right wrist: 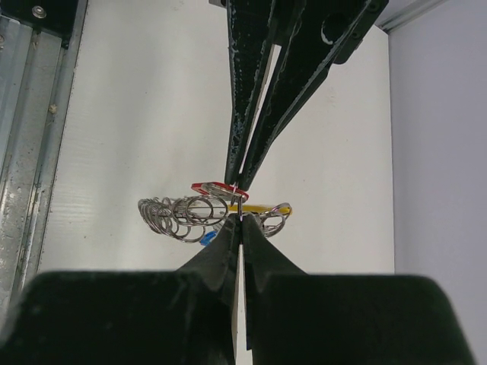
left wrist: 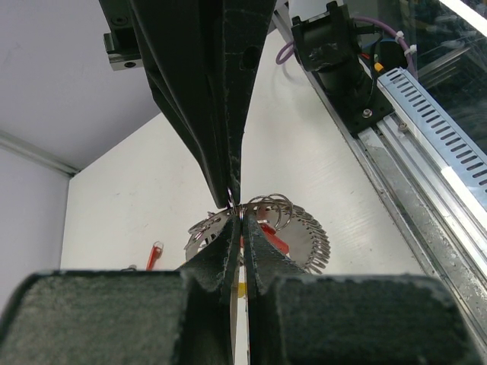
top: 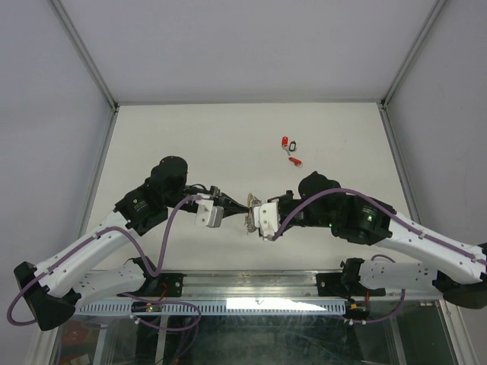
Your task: Put the keys on the keyring
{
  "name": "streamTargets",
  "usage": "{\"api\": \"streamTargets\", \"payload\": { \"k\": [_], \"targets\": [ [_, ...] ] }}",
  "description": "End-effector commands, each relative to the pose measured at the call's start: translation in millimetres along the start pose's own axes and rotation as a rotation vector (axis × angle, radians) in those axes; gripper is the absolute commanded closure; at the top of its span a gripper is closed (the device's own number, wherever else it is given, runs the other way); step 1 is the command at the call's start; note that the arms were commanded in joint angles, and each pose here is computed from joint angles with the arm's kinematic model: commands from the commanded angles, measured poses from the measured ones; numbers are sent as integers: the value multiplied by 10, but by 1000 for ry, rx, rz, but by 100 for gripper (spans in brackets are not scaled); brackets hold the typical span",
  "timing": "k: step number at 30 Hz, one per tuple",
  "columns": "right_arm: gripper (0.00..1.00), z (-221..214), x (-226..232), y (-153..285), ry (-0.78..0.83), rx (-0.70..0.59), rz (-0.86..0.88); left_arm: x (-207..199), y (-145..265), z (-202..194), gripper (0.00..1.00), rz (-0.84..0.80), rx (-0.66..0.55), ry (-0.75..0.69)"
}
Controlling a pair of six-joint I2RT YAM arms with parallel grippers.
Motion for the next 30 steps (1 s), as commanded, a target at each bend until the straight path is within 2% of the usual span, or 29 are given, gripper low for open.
{"api": "streamTargets", "payload": {
  "k": [1,30],
  "targets": [
    [100,110,-111,65,38,-57,-95,107,38,153,100,33,-26,-24],
    [100,108,-156,100,90,-85,-235,95,66,200,100,97,-65,19]
  ]
}}
Point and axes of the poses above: each gripper's point midway between its finger pads, its own y axis back along the fingers, its own x axis along the line the jaws close on, z = x × y, the point moved 8 cm from there along y, back along the fingers, and after that the axes turned 2 degrees about -y, right-handed, at the moved point
